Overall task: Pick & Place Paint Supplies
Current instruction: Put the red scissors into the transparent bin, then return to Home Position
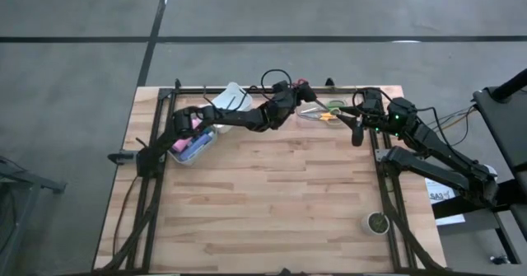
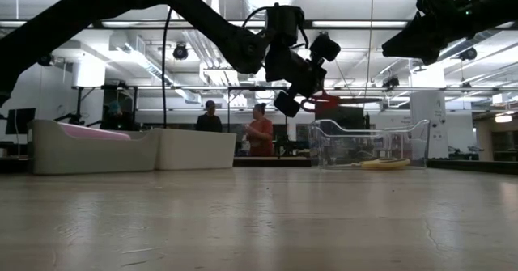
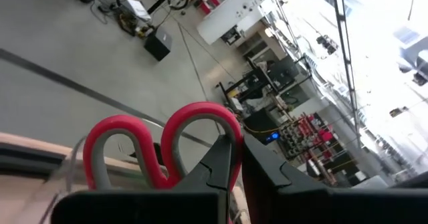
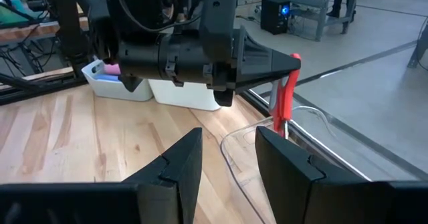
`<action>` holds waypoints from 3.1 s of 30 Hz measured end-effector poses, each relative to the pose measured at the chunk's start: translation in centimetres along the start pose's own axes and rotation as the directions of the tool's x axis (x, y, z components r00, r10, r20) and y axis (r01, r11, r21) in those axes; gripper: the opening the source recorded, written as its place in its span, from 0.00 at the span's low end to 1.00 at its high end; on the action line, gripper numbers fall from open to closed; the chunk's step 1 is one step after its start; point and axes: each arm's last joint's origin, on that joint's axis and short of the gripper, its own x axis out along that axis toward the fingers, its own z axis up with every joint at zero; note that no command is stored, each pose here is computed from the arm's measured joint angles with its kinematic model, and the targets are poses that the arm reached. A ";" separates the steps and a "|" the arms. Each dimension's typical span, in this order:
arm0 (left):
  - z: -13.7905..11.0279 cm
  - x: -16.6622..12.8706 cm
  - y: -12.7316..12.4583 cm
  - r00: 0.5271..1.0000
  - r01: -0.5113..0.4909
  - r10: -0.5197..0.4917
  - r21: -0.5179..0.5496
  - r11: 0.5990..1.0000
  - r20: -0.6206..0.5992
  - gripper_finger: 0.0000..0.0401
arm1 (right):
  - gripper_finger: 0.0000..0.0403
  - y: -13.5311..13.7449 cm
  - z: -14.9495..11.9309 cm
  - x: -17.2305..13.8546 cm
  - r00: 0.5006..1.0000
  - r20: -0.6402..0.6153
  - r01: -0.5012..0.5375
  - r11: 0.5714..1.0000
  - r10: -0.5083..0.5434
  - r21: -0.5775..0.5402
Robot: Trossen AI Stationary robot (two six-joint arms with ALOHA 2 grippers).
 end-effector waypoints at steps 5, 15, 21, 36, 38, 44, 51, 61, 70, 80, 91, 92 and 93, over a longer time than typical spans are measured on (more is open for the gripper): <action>-0.3 0.2 0.0 1.000 0.009 -0.009 -0.034 0.999 -0.003 0.06 | 0.34 0.0 0.0 0.0 1.000 0.000 0.000 1.000 0.000 0.000; -2.4 1.4 1.0 0.998 0.028 -0.029 -0.027 0.999 -0.060 0.06 | 0.34 0.0 0.0 0.0 1.000 0.000 0.000 1.000 0.000 0.000; -3.3 1.3 2.1 0.990 -0.033 0.035 0.015 0.999 -0.135 0.06 | 0.34 0.0 0.0 0.0 1.000 0.000 0.000 1.000 0.000 0.000; -3.2 1.3 2.4 0.992 -0.094 0.081 -0.140 0.986 -0.095 0.10 | 0.34 0.0 0.0 0.0 1.000 0.000 0.000 1.000 0.000 0.000; -3.1 1.3 2.4 0.993 -0.107 0.098 -0.159 0.981 -0.066 0.11 | 0.34 0.0 0.0 0.0 1.000 0.000 0.000 1.000 0.000 0.000; -3.0 1.3 2.5 0.993 -0.121 0.116 -0.173 0.978 -0.037 0.12 | 0.34 0.0 0.0 0.0 1.000 0.000 0.000 1.000 0.000 0.000; -3.2 1.2 2.9 0.987 -0.158 0.151 -0.132 0.979 -0.057 0.12 | 0.34 0.0 0.0 0.0 1.000 0.000 0.000 1.000 0.000 0.000; -3.2 1.2 3.0 0.986 -0.163 0.159 -0.101 0.981 -0.049 0.12 | 0.34 0.0 0.0 0.0 1.000 0.000 0.000 1.000 0.000 0.000; -3.2 1.2 3.0 0.986 -0.163 0.159 -0.098 0.982 -0.049 0.12 | 0.34 0.0 0.0 0.0 1.000 0.000 0.000 1.000 0.000 0.000; -3.1 1.2 2.8 0.987 -0.157 0.152 -0.116 0.981 -0.046 0.24 | 0.34 0.0 0.0 0.0 1.000 0.000 0.007 1.000 -0.007 -0.004; -3.0 1.2 2.7 0.988 -0.152 0.148 -0.121 0.981 -0.043 0.28 | 0.34 0.0 0.0 0.0 1.000 0.000 0.007 1.000 -0.007 -0.003; -3.0 1.2 2.7 0.988 -0.152 0.147 -0.121 0.981 -0.043 0.28 | 0.34 0.0 0.0 0.0 1.000 0.000 0.007 1.000 -0.007 -0.003; -3.0 1.2 2.6 0.988 -0.151 0.147 -0.121 0.981 -0.043 0.28 | 0.34 0.0 0.0 0.0 1.000 0.000 0.007 1.000 -0.007 -0.003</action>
